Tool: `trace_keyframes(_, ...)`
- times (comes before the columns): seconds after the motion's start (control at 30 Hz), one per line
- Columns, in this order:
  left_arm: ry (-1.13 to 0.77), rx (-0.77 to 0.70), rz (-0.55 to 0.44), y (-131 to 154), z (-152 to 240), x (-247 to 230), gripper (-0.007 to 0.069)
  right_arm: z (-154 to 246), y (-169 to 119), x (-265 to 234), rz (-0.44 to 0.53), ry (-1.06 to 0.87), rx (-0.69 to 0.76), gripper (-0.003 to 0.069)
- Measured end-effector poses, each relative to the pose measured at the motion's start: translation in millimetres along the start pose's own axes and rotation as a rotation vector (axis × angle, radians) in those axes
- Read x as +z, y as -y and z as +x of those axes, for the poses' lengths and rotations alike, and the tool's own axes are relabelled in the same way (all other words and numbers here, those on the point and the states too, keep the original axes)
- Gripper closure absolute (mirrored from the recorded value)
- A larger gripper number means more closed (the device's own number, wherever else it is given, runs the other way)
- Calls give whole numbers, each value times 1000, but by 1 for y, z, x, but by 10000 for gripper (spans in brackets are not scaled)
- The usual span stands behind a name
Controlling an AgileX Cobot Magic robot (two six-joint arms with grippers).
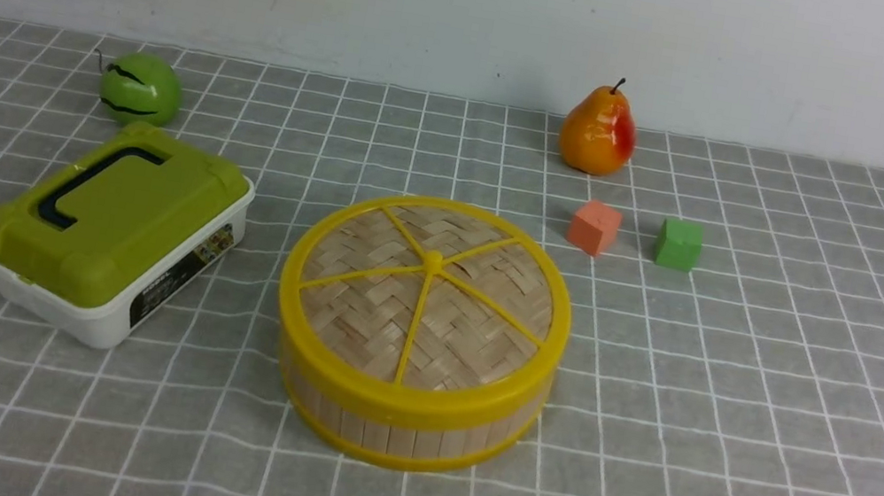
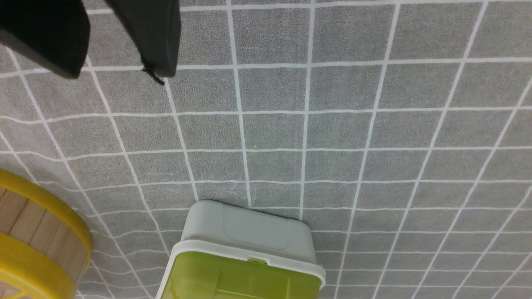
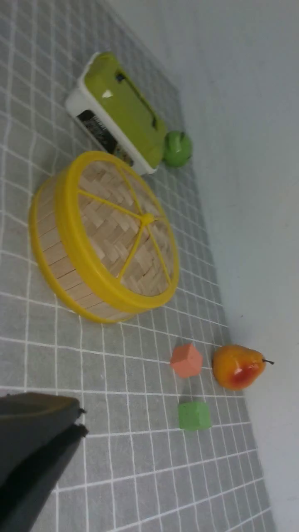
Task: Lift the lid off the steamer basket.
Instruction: Use the right arm to lift the lid of the steamer
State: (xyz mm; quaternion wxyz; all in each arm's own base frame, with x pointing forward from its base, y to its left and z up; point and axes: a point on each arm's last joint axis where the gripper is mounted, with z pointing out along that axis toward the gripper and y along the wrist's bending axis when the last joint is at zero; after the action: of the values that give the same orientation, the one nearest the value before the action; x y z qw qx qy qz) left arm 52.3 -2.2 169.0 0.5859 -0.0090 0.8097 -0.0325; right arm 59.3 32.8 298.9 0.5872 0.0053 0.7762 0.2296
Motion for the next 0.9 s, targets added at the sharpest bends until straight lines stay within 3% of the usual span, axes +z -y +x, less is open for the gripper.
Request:
trace_keyframes(0.17,0,0,0,0,0,0,386,-70,-15,31,-35,-318,-176,680)
trace_keyframes(0.4,0,0,0,0,0,0,386,-130,-21,98,-150,-586,-237,666)
trace_keyframes(0.63,0,0,0,0,0,0,386,-141,-43,171,-194,-755,-408,659)
trace_keyframes(0.9,0,0,0,0,0,0,386,-117,-103,270,-185,-849,-622,655)
